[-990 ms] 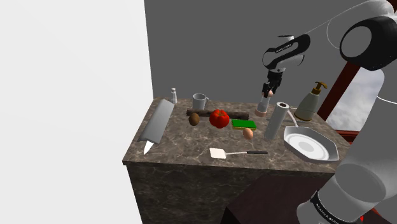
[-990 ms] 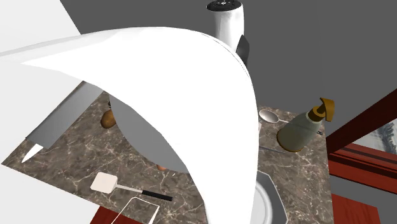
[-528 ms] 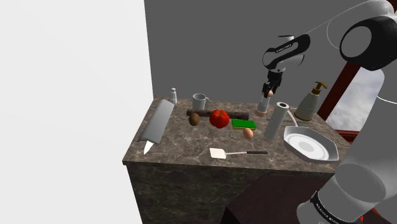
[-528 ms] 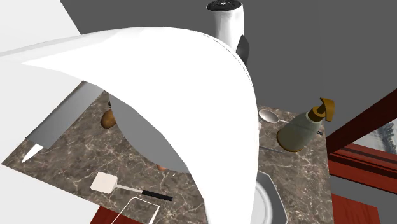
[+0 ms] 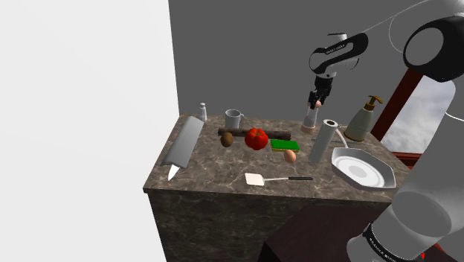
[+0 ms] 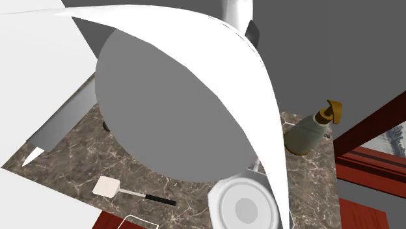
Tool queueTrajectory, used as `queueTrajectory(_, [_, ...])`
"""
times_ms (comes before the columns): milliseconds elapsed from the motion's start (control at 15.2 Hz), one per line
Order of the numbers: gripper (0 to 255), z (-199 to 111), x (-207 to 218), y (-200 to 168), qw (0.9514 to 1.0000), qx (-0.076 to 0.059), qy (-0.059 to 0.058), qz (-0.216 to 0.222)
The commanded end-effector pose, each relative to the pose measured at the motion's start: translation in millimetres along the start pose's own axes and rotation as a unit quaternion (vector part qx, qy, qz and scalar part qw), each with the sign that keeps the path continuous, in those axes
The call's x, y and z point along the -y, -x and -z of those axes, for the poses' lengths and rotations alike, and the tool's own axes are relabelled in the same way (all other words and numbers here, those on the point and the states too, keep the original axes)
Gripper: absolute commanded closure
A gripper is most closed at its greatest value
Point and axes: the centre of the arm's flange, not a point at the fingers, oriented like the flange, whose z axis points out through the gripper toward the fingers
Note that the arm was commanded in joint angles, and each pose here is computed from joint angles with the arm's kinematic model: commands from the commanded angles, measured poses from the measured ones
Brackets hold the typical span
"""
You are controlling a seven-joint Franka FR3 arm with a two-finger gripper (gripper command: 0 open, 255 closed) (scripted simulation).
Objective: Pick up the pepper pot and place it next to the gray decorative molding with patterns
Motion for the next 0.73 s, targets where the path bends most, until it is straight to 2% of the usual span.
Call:
queueTrajectory(0, [255,10,-2,-1,1.0000,0.000,0.000,0.000])
queueTrajectory(660, [255,63,-10,0,1.0000,0.000,0.000,0.000])
